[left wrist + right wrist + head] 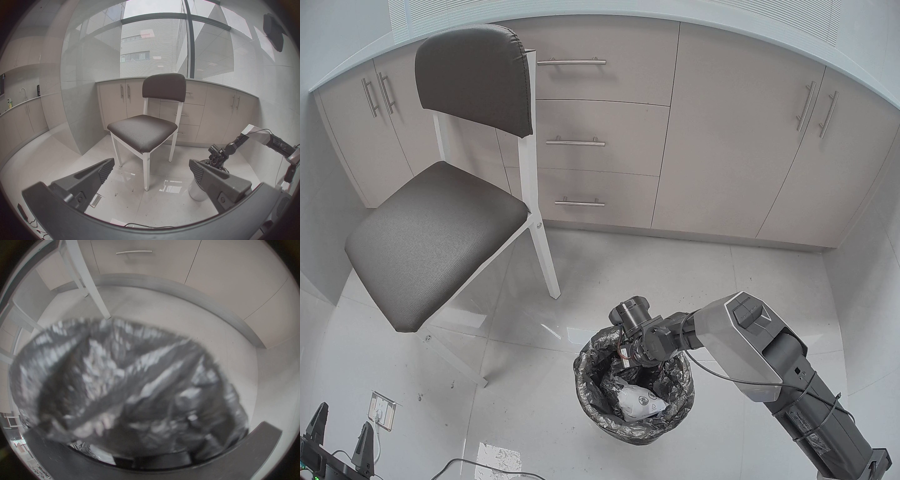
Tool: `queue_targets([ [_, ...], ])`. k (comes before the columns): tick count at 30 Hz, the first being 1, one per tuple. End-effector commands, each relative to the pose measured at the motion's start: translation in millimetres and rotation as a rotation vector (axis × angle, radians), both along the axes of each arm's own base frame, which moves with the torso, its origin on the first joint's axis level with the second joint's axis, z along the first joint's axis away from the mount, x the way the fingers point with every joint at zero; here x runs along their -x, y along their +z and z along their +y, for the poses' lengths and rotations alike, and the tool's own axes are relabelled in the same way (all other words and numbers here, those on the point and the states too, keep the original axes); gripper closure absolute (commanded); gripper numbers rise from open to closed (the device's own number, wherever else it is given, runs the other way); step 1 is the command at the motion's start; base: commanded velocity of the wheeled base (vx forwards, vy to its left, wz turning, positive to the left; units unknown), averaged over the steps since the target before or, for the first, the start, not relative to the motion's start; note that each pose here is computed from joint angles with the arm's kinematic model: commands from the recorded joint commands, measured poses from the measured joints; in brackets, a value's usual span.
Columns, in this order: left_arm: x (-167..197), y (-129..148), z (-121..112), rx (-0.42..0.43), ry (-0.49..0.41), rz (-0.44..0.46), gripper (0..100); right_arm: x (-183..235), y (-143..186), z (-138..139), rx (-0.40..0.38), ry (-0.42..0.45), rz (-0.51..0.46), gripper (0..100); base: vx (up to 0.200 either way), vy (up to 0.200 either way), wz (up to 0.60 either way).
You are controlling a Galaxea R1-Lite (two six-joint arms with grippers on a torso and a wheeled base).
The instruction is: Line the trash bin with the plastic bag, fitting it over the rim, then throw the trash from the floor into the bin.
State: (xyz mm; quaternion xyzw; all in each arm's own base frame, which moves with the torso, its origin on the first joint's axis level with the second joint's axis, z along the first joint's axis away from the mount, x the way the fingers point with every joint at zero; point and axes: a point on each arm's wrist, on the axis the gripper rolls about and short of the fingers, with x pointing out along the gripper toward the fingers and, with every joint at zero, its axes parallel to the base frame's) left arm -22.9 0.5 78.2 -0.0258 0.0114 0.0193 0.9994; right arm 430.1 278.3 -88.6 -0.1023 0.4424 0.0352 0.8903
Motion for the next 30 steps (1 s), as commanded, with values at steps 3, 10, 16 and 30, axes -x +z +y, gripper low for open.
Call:
queue_targets([
  [3,0,-1,0,0.000,0.000,-0.001,0,5,-25,-2,0.027,0.000,0.039,100,0.000,0.000,0.00],
  [10,0,-1,0,0.000,0.000,-0.001,0,9,-30,3,0.032,0.013,0.047,100,0.000,0.000,0.00],
  [16,0,-1,0,0.000,0.000,-0.001,0,11,-45,0,0.047,0.010,0.071,100,0.000,0.000,0.00],
  [30,0,-1,0,0.000,-0.001,-0.002,0,23,-76,5,0.067,0.032,0.100,100,0.000,0.000,0.00],
])
